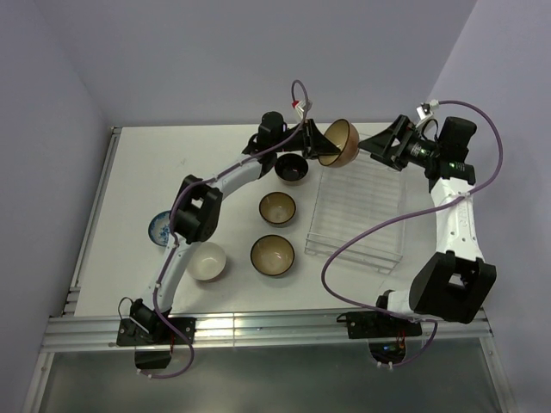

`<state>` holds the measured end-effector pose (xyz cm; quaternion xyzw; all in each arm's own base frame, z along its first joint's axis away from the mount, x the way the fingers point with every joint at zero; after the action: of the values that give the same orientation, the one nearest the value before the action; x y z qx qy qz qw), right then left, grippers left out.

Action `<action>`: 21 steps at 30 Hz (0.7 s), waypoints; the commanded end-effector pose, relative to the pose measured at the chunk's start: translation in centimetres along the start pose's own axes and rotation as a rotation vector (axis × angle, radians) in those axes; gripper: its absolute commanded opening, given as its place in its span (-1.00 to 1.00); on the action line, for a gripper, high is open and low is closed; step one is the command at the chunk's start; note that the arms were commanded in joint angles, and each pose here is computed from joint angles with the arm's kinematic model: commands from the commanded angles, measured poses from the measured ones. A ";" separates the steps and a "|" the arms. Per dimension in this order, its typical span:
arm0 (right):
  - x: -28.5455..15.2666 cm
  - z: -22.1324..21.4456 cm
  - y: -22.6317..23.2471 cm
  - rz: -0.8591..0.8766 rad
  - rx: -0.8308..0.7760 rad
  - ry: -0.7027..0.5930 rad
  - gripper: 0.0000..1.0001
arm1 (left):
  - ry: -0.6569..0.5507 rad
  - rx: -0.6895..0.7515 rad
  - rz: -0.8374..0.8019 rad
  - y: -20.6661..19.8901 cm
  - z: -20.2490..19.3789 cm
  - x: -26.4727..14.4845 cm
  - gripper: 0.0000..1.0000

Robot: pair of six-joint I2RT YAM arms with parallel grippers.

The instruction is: Load the bowls into the dish rack

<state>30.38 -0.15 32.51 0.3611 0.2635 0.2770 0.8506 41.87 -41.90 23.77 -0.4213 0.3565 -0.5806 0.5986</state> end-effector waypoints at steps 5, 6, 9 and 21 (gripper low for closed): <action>1.2 0.4 0.6 0.031 -0.073 -0.021 1.00 | -0.013 0.124 -0.165 -6.0 0.8 0.4 -0.99; 1.3 0.4 0.7 0.035 -0.074 -0.016 1.00 | -0.010 0.121 -0.162 -6.0 0.7 0.4 -0.99; 1.6 0.2 0.6 0.040 -0.062 0.001 1.00 | -0.009 0.116 -0.162 -6.0 0.5 0.5 -1.00; 2.6 -0.5 1.6 0.070 -0.064 0.025 1.00 | 0.010 0.091 -0.126 -5.5 -0.3 1.1 -1.00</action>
<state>31.10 2.29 32.04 0.3521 0.2720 0.3045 0.8422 40.77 -42.91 23.95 -0.4237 0.3642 -0.5869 0.5861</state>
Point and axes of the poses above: each gripper's point midway between its finger pads, its own x axis out along the fingers, its own y axis along the line the jaws close on, z = x × y, the point moved 8 cm from there along -x, back along the fingers, and after that the axes turned 1 degree about -x, right-handed, at the moved point
